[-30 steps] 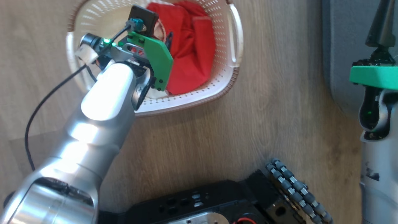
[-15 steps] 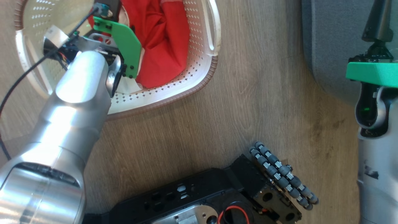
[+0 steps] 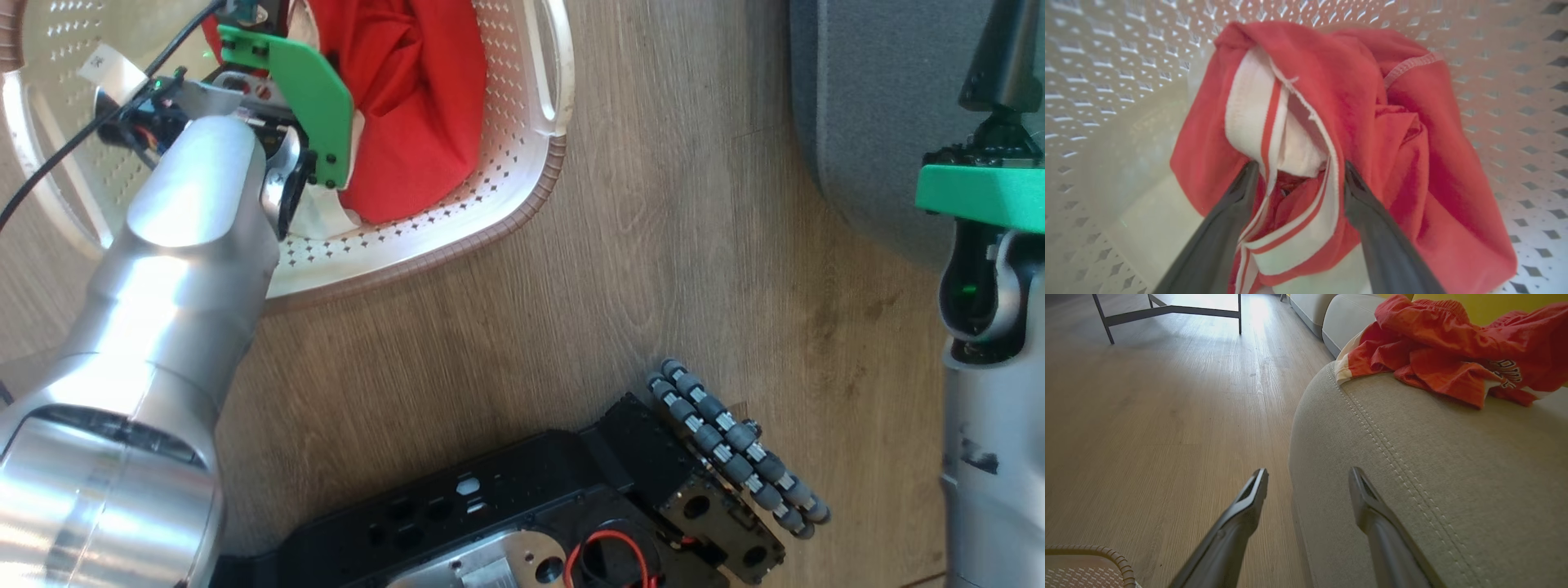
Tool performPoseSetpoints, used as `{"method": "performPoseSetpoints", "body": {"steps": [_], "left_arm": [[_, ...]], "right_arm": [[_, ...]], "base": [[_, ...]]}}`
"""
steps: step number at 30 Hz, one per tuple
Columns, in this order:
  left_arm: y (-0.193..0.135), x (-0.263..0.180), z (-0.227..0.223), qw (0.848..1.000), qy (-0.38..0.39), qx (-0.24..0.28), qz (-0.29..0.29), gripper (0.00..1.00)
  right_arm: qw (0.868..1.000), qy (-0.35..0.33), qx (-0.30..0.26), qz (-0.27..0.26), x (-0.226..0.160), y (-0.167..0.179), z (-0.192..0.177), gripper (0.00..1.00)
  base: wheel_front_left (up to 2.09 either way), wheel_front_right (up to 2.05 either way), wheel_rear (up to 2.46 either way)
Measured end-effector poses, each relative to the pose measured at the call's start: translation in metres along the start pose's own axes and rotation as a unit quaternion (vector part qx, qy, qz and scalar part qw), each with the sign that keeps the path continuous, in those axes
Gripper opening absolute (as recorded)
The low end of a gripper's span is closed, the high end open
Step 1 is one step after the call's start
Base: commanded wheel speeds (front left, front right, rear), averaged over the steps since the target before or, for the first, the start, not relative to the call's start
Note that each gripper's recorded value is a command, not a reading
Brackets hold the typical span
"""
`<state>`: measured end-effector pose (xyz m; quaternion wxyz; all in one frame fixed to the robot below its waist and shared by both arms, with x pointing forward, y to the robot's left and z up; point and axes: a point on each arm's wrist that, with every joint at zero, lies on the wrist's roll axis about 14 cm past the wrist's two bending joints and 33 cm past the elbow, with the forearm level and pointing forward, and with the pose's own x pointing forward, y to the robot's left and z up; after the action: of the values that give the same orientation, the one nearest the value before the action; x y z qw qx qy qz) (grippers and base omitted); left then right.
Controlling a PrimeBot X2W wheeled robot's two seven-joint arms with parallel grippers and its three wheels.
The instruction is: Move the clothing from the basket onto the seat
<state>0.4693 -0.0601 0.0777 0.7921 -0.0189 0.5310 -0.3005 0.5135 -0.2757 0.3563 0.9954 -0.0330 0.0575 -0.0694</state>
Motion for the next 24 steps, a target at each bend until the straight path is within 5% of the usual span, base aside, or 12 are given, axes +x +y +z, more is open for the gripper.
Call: {"method": "performPoseSetpoints", "body": {"steps": [3, 5, 8, 9, 10, 17, 24], "left_arm": [[-0.01, 0.003, 0.005, 1.0, -0.012, -0.014, -0.02, 1.0], [-0.017, 0.004, 0.006, 0.999, -0.016, -0.024, -0.033, 0.91], [-0.015, 0.002, 0.006, 0.999, -0.023, -0.034, -0.036, 0.45], [-0.014, 0.002, 0.006, 0.998, -0.026, -0.037, -0.036, 0.38], [-0.013, 0.0, 0.007, 0.998, -0.031, -0.042, -0.039, 0.03], [-0.004, -0.006, 0.005, 0.997, -0.043, -0.057, -0.038, 0.0], [0.0, -0.037, 0.064, 0.982, -0.164, -0.08, -0.042, 0.0]], "right_arm": [[1.0, 0.002, -0.002, 0.0, 0.0, 0.0, -0.002, 1.0], [1.0, 0.004, -0.001, 0.001, 0.0, 0.0, -0.004, 1.0], [1.0, 0.004, -0.003, 0.007, 0.002, 0.006, -0.007, 1.0], [1.0, 0.004, -0.003, 0.011, 0.003, 0.009, -0.007, 1.0], [1.0, 0.002, -0.004, 0.019, 0.005, 0.015, -0.009, 1.0], [1.0, 0.009, -0.004, 0.029, 0.005, 0.024, -0.019, 1.0], [0.999, -0.01, 0.0, 0.033, 0.01, 0.031, -0.005, 1.0]], "base": [[0.0, 0.0, 0.0], [0.0, 0.0, 0.0], [0.0, 0.0, 0.0], [0.0, 0.0, 0.0], [0.0, 0.0, 0.0], [0.0, 0.0, 0.0], [0.0, 0.0, 0.0]]}}
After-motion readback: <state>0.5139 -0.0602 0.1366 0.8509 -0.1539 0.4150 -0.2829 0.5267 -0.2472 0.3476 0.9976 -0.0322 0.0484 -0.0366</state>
